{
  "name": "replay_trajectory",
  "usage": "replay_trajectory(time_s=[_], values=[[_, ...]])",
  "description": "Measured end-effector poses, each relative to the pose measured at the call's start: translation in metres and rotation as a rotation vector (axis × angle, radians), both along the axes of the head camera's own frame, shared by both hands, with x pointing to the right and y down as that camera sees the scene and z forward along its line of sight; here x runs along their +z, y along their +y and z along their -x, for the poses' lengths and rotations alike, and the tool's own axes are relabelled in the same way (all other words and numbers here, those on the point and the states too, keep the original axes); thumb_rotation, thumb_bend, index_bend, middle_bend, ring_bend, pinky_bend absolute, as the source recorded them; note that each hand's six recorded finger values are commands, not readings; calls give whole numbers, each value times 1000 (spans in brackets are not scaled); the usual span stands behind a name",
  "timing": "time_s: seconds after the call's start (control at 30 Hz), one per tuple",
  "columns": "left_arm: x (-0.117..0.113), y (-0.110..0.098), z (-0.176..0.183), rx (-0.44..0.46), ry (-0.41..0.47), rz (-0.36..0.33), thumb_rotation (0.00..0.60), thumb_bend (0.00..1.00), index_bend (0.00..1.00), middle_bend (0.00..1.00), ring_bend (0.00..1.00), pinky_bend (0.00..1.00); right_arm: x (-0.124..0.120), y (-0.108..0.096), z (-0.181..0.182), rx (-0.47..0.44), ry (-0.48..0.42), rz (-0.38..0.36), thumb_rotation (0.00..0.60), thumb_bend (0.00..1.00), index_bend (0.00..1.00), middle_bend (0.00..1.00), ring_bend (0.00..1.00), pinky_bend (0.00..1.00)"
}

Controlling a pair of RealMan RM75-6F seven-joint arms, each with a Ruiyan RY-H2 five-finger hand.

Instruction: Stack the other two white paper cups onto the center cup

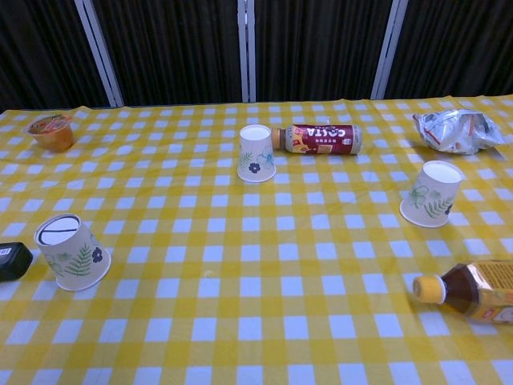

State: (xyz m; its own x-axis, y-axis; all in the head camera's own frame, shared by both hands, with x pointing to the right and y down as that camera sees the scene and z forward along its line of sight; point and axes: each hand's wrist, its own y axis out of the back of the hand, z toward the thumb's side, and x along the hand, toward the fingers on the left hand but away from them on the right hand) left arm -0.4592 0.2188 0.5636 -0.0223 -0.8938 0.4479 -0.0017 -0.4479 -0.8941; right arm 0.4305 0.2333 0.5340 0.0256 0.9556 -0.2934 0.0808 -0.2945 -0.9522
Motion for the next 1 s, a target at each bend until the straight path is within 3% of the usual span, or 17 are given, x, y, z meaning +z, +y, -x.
replay_trajectory(time_s=[0.63,0.87,1.0], values=[[6,-1,-12,32,18,19,600,132,4,0,0,0,-1,-2,-3,17,-25,6,600,74,0,0,0,0],[13,-7,-28,58,47,34,600,186,236,0,0,0,1,-3,-7,29,-28,16,600,74,0,0,0,0],[24,-10,-40,80,67,79,600,186,299,0,0,0,2,-3,-6,27,-32,18,600,74,0,0,0,0]])
